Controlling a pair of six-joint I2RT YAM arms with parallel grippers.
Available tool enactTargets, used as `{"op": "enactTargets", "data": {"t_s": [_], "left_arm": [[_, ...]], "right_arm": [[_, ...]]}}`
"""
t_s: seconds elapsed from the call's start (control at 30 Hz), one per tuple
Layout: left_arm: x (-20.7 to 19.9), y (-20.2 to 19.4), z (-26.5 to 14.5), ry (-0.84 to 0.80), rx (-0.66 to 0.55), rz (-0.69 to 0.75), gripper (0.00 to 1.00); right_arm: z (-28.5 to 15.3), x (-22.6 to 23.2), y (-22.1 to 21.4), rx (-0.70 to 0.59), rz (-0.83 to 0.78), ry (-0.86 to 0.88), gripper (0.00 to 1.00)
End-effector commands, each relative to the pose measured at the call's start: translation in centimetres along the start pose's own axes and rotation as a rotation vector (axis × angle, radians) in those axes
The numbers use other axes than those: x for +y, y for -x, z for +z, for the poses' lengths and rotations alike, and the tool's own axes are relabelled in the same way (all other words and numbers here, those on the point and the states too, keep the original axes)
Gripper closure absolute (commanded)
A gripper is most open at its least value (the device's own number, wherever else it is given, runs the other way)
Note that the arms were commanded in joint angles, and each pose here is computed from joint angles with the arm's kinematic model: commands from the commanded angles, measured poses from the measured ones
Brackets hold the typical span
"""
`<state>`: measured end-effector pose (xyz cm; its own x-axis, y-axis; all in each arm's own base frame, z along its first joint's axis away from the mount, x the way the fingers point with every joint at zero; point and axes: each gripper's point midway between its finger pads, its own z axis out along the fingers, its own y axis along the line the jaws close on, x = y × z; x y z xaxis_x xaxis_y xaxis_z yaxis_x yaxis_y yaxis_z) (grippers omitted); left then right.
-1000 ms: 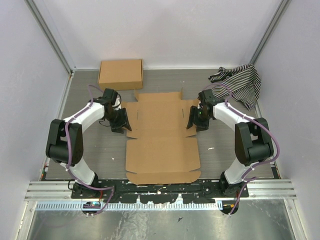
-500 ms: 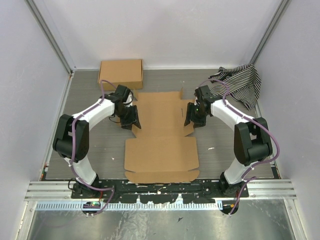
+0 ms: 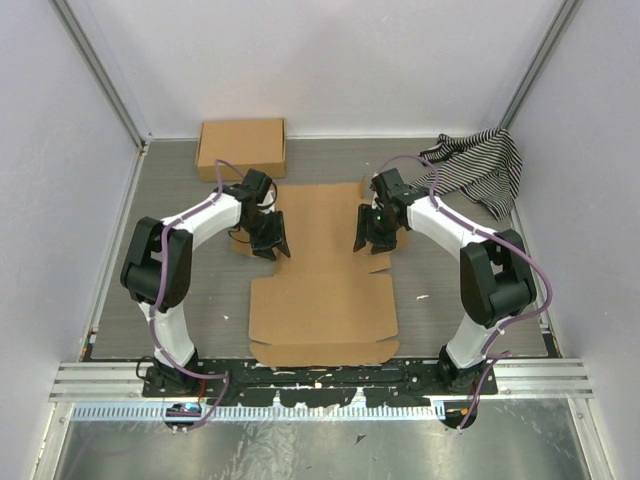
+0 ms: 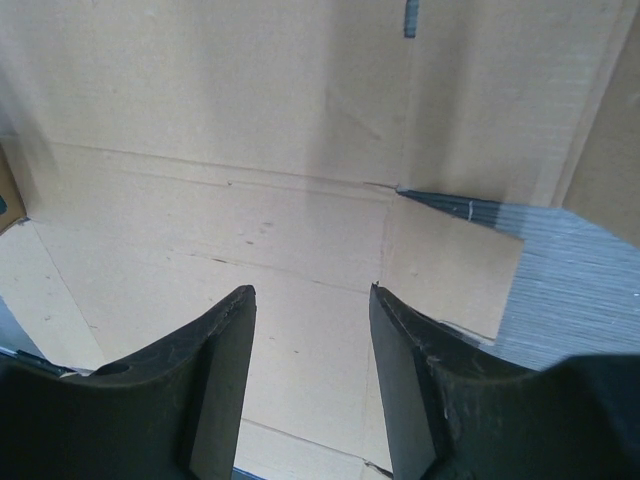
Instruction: Fold the paper box
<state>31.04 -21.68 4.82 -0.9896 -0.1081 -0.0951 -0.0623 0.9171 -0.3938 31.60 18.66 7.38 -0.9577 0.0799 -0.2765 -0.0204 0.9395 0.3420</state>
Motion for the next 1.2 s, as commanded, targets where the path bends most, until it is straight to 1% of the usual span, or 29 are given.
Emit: {"op": "enactTargets", "data": {"t_s": [0.0, 0.1, 0.23, 0.37, 0.57, 0.7, 0.9, 1.0, 1.17], "left_arm": [[-1.6, 1.2, -0.4, -0.029, -0.018, 0.020, 0.49], [-1.6, 1.2, 0.2, -0.019, 0.001, 0.019, 0.50], [-1.4, 1.3, 1.0, -0.009, 0.014, 0.016, 0.50], [-1.0, 1.1, 1.7, 0.005, 0.033, 0.016, 0.50], [-0.2, 0.7, 2.6, 0.025, 0.051, 0.014, 0.50], [0.0, 0.5, 3.0, 0.031, 0.061, 0.010, 0.51], [0.2, 0.4, 3.3, 0.038, 0.070, 0.010, 0.51], [0.3, 0.4, 3.3, 0.041, 0.070, 0.011, 0.51], [0.1, 0.6, 3.2, 0.040, 0.068, 0.016, 0.51]], "right_arm": [[-2.4, 0.1, 2.9, -0.134, 0.038, -0.047, 0.44], [-3.2, -1.2, 3.5, -0.170, 0.067, -0.133, 0.42], [-3.5, -3.9, 3.0, -0.151, 0.120, -0.236, 0.40], [-2.9, -5.4, 2.2, -0.114, 0.152, -0.242, 0.38], [-0.6, -5.9, 0.9, -0.029, 0.126, -0.227, 0.38], [0.7, -5.4, 0.1, 0.015, 0.110, -0.180, 0.39], [1.5, -5.5, -0.5, 0.038, 0.091, -0.175, 0.40], [1.0, -4.2, -0.1, 0.021, 0.058, -0.140, 0.41], [-0.3, -0.8, 0.7, -0.018, -0.010, -0.091, 0.42]]}}
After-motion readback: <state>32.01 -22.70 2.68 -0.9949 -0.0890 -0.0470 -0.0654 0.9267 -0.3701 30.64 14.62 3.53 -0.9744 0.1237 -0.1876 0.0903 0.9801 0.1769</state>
